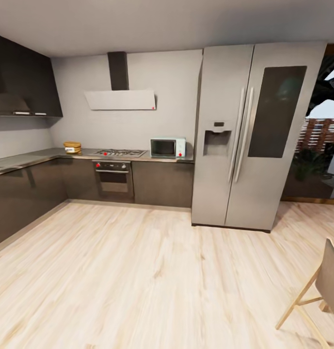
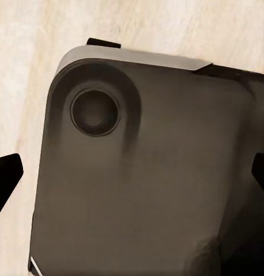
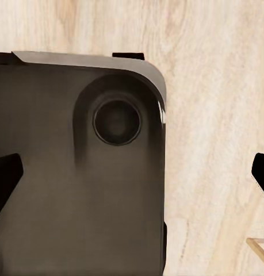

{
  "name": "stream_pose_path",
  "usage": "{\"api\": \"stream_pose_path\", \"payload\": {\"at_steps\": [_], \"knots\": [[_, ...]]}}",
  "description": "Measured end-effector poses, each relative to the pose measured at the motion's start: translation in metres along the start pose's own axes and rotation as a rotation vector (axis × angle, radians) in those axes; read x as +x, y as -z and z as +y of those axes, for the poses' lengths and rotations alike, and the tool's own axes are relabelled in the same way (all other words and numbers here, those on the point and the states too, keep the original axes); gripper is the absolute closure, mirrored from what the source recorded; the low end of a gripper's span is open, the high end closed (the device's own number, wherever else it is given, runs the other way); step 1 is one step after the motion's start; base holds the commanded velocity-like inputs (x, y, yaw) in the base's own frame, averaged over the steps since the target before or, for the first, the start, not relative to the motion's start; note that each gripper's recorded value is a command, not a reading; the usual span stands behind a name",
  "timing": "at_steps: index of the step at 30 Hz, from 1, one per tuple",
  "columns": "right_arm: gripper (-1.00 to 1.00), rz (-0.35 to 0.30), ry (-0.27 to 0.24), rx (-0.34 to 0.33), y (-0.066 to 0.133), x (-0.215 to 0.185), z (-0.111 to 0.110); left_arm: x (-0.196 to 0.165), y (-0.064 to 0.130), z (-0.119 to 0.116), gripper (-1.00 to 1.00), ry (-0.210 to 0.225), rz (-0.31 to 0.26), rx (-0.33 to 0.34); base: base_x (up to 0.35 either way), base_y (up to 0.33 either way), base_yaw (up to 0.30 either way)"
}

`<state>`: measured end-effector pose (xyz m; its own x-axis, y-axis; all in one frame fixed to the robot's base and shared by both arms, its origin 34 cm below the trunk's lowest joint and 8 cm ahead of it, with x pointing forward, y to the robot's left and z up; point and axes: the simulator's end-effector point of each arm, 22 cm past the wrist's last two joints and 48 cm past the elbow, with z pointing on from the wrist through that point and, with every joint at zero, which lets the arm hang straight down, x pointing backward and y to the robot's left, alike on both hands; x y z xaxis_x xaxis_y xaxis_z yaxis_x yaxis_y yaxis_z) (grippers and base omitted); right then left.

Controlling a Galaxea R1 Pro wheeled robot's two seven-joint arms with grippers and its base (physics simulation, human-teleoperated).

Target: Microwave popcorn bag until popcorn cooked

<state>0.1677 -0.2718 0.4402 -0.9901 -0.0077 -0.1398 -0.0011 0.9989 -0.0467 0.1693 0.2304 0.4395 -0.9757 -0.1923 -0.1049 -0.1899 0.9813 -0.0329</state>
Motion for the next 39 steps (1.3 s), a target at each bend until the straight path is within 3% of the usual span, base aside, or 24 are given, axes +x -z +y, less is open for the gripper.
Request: {"api": "stream_pose_path", "payload": {"at_steps": [39], "knots": [[-1.0, 0.002, 0.001, 0.0, 0.0, 0.0003, 0.0001, 0.0003, 0.0, -0.0006, -1.0, -0.002, 0.001, 0.003, 0.326, 0.049, 0.0]]}}
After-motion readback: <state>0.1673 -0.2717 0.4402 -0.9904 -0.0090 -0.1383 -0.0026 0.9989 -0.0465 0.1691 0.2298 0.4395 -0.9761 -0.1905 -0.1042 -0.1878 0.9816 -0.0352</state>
